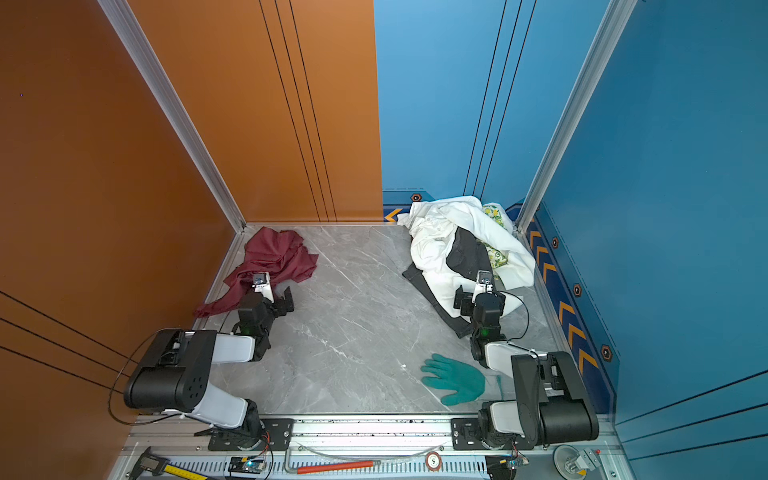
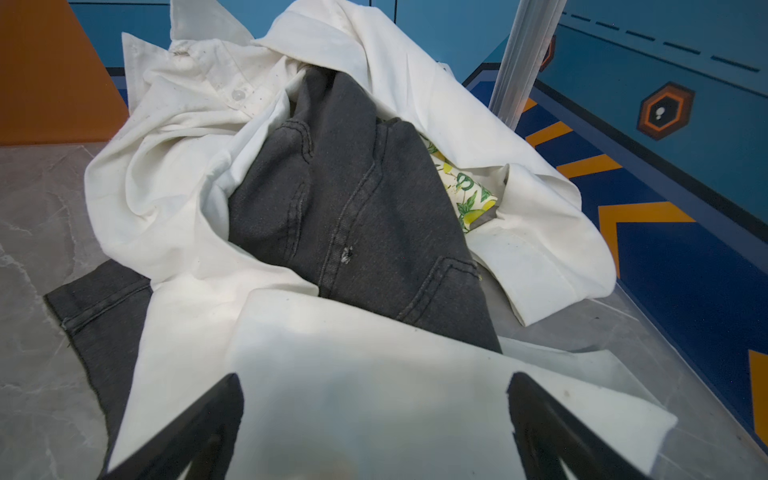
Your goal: Pick out a specific cloth from the pile
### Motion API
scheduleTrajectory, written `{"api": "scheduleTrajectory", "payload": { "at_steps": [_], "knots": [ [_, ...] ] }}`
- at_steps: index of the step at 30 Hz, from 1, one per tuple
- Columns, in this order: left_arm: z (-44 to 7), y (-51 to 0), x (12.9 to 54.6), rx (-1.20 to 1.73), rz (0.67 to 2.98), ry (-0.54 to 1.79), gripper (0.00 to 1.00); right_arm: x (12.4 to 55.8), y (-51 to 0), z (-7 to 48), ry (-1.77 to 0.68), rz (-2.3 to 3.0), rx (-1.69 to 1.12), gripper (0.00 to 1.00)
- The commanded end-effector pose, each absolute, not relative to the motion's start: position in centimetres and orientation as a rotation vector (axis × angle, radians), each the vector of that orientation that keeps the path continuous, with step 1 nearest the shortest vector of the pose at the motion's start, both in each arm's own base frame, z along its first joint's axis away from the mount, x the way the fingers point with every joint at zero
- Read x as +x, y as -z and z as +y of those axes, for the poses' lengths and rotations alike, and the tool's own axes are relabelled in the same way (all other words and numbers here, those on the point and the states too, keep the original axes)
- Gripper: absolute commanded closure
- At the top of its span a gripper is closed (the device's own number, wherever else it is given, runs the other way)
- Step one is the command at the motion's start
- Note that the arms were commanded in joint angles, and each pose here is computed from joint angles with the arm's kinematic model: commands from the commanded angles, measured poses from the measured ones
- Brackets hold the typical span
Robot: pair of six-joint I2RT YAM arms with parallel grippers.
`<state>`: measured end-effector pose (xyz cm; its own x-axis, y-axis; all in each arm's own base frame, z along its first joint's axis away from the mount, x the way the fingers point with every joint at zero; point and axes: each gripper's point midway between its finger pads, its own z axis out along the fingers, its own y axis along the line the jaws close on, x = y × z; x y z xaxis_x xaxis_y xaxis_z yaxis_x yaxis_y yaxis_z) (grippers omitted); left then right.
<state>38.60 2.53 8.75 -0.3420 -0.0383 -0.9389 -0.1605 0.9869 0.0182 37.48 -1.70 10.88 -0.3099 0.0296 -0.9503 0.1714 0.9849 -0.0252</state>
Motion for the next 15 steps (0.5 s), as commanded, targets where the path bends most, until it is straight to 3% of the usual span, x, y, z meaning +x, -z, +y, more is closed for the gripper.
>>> {"api": "scheduleTrajectory", "payload": {
  "at_steps": [1,15],
  "knots": [
    [2.7,-9.2,38.9,-0.146,1.894,-0.141,0.02,37.9,-10.7,-1.8,0.115,1.822,0.153,0.0],
    [2.2,-9.1,39.4,-0.113,1.903,-0.185,0.02,39.4,-9.3,-1.8,0.082,1.904,0.146,0.0]
  ]
}}
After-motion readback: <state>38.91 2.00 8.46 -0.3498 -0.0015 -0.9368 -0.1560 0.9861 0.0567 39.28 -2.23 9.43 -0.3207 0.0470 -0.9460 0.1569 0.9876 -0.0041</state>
